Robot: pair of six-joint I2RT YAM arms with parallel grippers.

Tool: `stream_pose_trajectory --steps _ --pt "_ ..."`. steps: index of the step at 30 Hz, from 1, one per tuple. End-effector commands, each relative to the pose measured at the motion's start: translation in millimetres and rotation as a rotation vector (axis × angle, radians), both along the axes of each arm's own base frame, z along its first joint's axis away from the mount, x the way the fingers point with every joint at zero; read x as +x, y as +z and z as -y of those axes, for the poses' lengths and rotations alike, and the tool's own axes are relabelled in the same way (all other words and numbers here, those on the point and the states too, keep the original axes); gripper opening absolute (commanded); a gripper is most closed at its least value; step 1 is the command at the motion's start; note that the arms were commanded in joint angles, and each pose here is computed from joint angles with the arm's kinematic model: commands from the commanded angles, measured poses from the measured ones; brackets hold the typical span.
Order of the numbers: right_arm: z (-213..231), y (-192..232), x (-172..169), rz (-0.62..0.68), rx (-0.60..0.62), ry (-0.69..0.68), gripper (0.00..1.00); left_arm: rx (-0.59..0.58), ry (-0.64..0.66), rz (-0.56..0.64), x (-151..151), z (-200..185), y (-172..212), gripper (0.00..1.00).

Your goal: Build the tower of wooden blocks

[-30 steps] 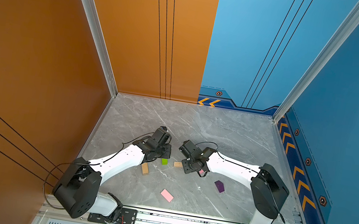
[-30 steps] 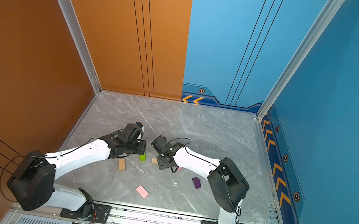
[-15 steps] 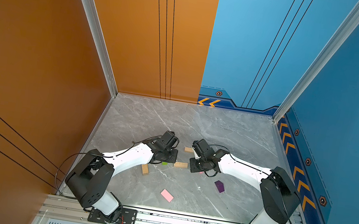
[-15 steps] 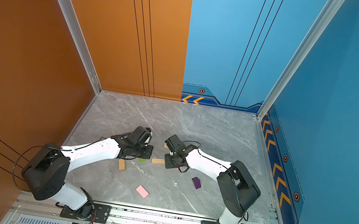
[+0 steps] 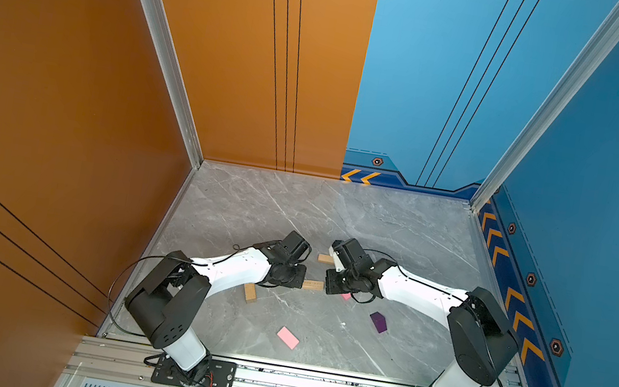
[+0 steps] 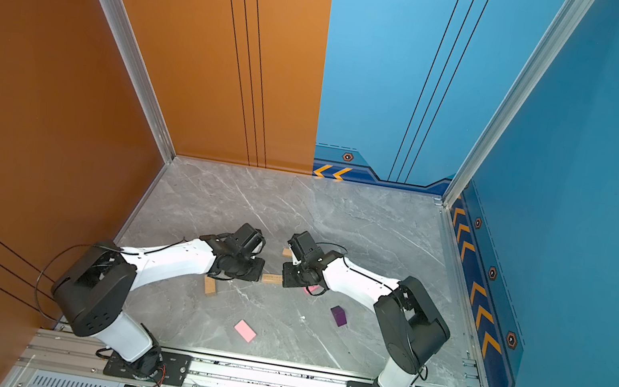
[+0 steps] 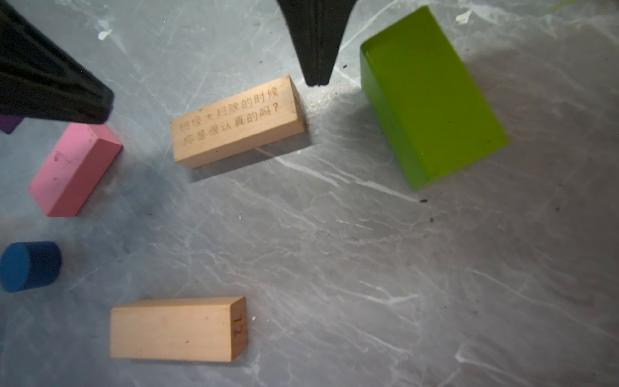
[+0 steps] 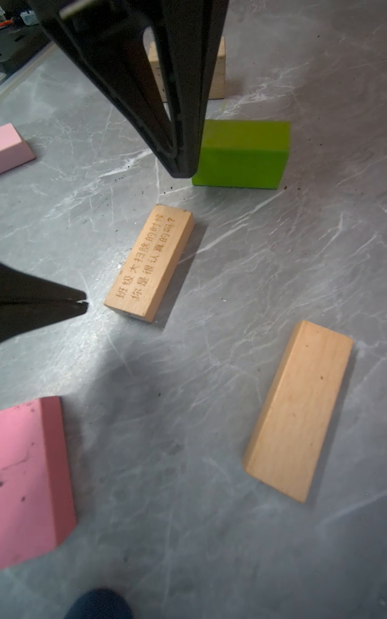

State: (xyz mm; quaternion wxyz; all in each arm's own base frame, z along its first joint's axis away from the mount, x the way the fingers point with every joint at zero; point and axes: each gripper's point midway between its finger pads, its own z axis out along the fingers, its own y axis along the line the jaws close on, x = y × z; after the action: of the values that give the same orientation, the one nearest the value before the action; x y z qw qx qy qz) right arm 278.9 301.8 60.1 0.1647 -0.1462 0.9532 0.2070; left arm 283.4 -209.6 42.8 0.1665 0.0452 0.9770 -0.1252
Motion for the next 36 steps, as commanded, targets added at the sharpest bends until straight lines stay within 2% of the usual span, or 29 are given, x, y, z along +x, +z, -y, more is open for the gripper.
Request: stream_pose_trajectory --steps 1,25,36 --pt "1 -12 -2 -0.036 0.0 -0.01 0.0 0.015 -0.003 -0.033 -3 4 -3 0.0" --pt "7 -43 4 -0.104 0.007 -0.043 0.0 0.031 -0.025 -0.081 -1 17 -21 0.0" --pt "6 -42 2 -0.116 0.021 -0.046 0.0 0.028 -0.046 -0.089 0 28 -24 0.0"
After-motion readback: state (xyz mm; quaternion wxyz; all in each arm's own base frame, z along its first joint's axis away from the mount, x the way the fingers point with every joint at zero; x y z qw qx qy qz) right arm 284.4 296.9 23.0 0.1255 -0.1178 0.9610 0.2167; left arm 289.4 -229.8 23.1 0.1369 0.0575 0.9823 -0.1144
